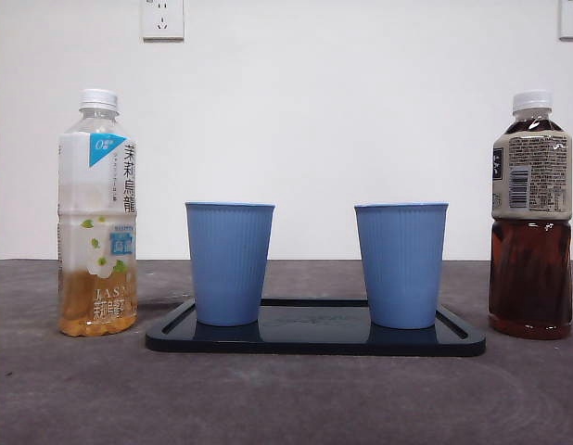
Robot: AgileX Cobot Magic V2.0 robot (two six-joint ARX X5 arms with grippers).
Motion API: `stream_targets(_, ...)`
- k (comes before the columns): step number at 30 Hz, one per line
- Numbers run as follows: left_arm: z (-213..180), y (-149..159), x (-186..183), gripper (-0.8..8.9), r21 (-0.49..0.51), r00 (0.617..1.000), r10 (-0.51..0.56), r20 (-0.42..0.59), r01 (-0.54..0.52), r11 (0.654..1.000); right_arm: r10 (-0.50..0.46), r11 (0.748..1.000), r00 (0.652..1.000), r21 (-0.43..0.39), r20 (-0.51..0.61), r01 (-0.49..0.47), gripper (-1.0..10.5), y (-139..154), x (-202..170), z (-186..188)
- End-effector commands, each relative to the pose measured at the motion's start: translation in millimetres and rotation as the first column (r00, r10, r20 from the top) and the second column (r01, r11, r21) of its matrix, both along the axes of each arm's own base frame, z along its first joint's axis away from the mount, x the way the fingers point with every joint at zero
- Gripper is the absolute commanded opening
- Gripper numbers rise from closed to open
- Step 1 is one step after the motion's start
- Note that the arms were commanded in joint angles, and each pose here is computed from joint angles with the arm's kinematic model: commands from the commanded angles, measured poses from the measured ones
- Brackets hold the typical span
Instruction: Pour the drink into the cup
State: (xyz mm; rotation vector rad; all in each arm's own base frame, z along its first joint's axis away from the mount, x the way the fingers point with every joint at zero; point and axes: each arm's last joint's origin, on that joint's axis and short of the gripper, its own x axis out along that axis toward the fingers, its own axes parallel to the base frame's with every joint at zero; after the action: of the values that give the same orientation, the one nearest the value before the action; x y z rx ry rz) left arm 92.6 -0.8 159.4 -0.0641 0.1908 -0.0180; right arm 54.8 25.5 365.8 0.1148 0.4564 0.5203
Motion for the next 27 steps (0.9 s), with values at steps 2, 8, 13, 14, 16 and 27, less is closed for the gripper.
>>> stream_targets(2, -7.6, 0.8, 3.4, 0.11, 0.019, 0.999, 0.007, 0.038, -0.007, 1.0, 0.001, 1.0, 1.0, 0.018, 0.022, -0.001, 0.2, -0.3, -1.7, 6.4)
stream_targets(8, -7.7, 0.9, 3.4, 0.1, 0.02, 0.999, 0.007, 0.037, -0.008, 1.0, 0.001, 1.0, 1.0, 0.019, 0.024, -0.001, 0.2, -0.3, -1.7, 6.6)
stream_targets(13, -7.6, 0.9, 3.4, 0.1, 0.02, 0.999, 0.007, 0.038, -0.008, 1.0, 0.001, 1.0, 1.0, 0.019, 0.024, -0.001, 0.2, -0.3, -1.7, 6.6)
stream_targets(14, -7.6, 0.9, 3.4, 0.1, 0.02, 0.999, 0.007, 0.038, -0.008, 1.0, 0.001, 1.0, 1.0, 0.018, 0.024, -0.001, 0.2, -0.3, -1.7, 6.6)
stream_targets(16, -7.6, 0.9, 3.4, 0.1, 0.02, 0.999, 0.007, 0.038, -0.008, 1.0, 0.001, 1.0, 1.0, 0.019, 0.024, -0.001, 0.2, -0.3, -1.7, 6.6)
stream_targets(27, -7.5, 0.9, 3.5, 0.1, 0.02, 0.999, 0.007, 0.039, -0.008, 1.0, -0.235, 0.967, 0.948, -0.045, 0.214, 0.25, 0.2, -8.0, 19.8, -24.3)
